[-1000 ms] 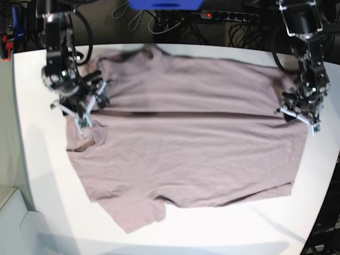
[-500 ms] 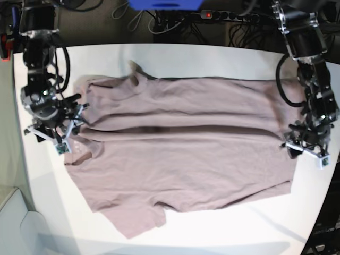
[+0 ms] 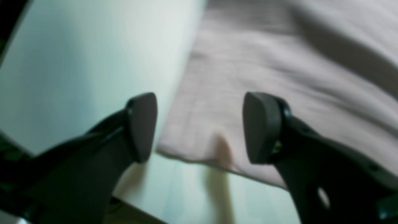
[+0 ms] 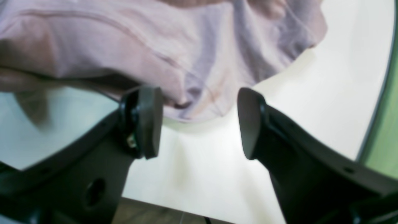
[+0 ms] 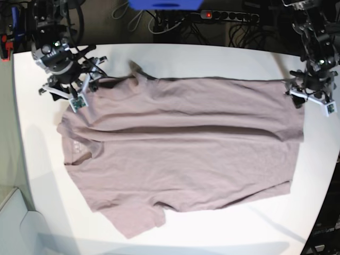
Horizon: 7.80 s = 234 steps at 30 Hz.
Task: Layout the t-shirt on the table in an organized manner, then fold the t-shirt properly
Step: 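Pull the shoulder corners apart with both grippers to straighten the shirt, then lift the shirt's shoulder edge high with both grippers, then fold the lifted edge over onto the hem with both grippers and release, then raise both grippers and move them to the folded shirt's edge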
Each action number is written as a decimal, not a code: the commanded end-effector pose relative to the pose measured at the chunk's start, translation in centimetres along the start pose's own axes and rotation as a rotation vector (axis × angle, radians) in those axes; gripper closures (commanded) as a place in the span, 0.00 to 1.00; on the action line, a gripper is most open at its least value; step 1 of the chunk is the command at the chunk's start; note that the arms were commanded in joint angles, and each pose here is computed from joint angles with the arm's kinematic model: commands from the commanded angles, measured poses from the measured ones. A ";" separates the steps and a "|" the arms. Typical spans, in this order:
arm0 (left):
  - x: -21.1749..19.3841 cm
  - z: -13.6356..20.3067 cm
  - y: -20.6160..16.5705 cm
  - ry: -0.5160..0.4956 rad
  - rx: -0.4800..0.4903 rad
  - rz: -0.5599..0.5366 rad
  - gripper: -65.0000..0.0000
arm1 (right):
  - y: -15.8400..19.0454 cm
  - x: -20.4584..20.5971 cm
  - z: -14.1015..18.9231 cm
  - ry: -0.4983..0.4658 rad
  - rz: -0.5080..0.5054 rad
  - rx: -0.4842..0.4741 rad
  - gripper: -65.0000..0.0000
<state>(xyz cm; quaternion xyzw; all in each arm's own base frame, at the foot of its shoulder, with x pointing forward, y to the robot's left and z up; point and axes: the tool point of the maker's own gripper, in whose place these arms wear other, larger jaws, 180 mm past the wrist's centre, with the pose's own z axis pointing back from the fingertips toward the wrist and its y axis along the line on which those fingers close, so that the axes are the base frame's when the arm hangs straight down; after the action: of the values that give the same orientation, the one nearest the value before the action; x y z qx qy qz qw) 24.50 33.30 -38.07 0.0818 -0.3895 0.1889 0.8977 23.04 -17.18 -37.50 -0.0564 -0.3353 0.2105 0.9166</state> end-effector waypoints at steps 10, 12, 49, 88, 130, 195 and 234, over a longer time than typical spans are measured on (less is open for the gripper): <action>-2.5 -0.3 0.9 0.055 0.010 0.006 0.34 | -0.5 0.9 0.4 -0.038 0.002 -0.016 0.41; -3.6 -0.7 1.4 0.088 0.019 0.012 0.34 | -0.5 0.9 0.4 -0.037 0.002 -0.015 0.42; -6.0 -2.5 0.0 0.169 -0.009 0.023 0.71 | 0.9 -4.1 -1.9 0.108 -0.044 0.035 0.42; 4.0 2.1 -2.2 -0.131 -0.017 -0.100 1.00 | -4.8 -0.3 2.2 -0.025 -0.003 -0.117 1.00; 39.0 19.7 -17.5 -1.097 -0.270 -0.103 1.00 | -22.6 32.4 20.2 -0.863 0.240 -0.623 1.00; 31.0 -8.4 -17.6 -0.339 -0.110 -0.146 0.35 | -20.1 28.2 -9.0 -0.425 -0.118 0.074 0.30; 3.5 -8.2 -10.5 -0.095 -0.035 -0.170 0.35 | -13.7 -0.6 -4.6 -0.131 -0.135 -0.072 0.30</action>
<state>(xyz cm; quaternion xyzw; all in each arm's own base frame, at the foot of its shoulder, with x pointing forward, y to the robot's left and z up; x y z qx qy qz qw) 35.45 26.51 -42.37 0.1008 -0.4153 0.1059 0.8979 29.38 -28.98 -39.70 -0.0419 -0.3819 0.1375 0.9130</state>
